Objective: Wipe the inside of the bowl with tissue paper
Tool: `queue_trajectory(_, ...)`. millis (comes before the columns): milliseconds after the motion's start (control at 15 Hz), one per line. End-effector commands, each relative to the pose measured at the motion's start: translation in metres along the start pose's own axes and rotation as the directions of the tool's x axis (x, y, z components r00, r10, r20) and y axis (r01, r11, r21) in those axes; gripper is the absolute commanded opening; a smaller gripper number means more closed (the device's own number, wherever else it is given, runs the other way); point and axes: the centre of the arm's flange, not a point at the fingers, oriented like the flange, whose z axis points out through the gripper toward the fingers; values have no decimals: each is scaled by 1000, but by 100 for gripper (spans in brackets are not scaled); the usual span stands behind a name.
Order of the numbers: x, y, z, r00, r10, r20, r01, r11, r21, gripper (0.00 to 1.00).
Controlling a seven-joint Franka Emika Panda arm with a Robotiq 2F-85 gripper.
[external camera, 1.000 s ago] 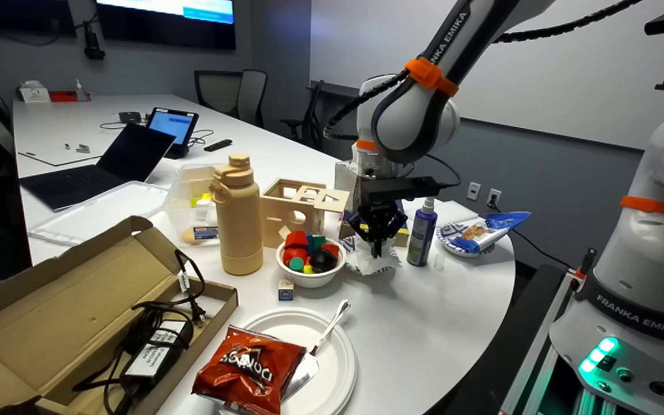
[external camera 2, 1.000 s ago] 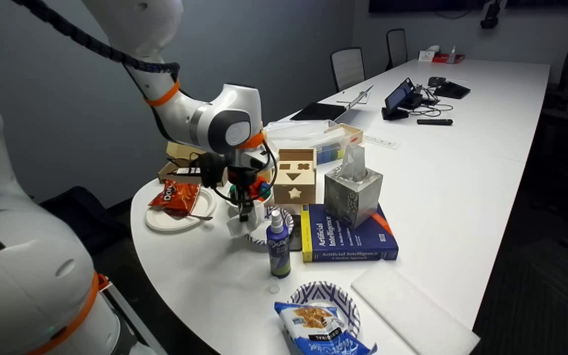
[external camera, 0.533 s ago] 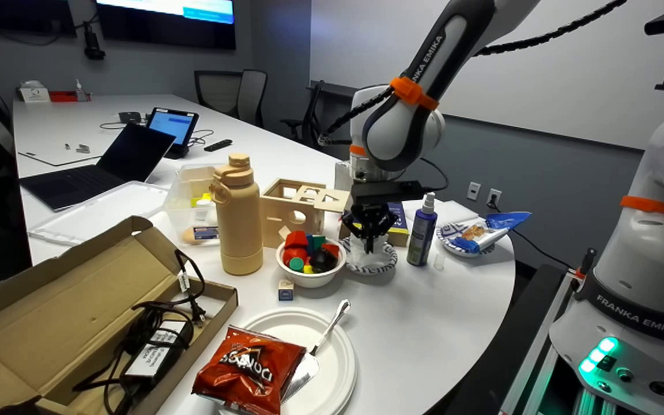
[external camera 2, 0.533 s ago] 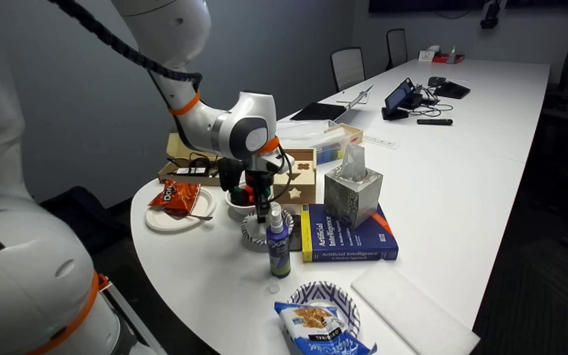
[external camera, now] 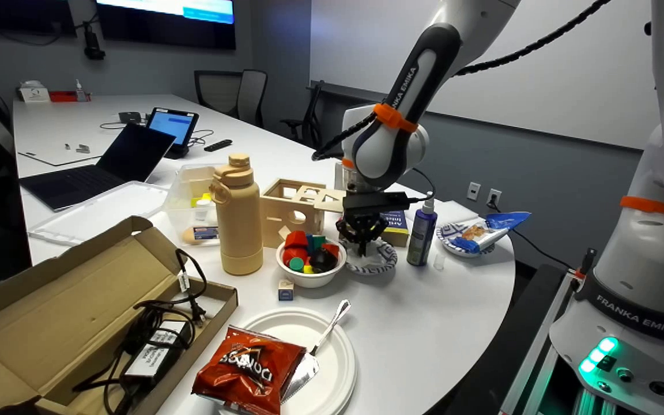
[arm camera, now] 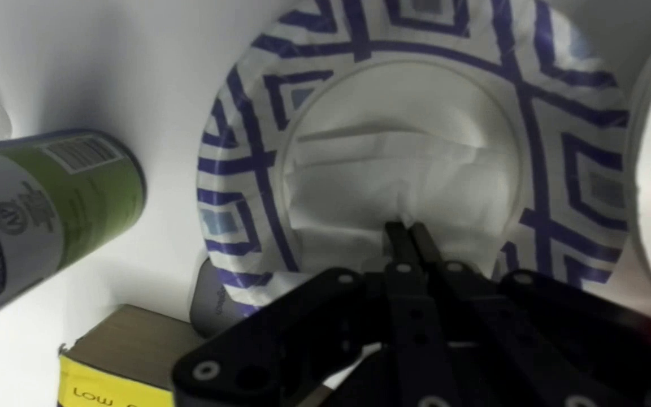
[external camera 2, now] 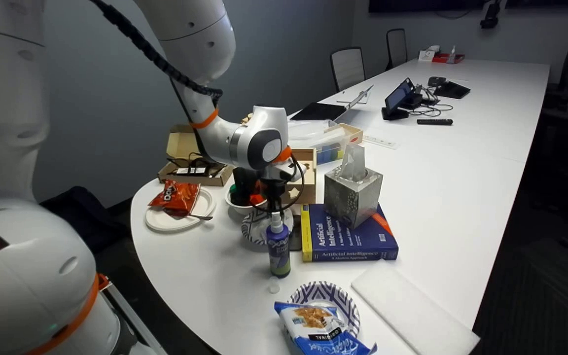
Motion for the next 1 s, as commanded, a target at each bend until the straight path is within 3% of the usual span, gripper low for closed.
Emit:
queue_trajectory(0, 1, -12, 1, 1000, -15, 6, 14, 999, 48, 1)
queue_trajectory(400, -15, -8, -3, 993, 6, 114, -15, 997, 75, 1)
queue_trajectory(933, -15, 11, 10, 974, 160, 158, -148, 985, -84, 1)
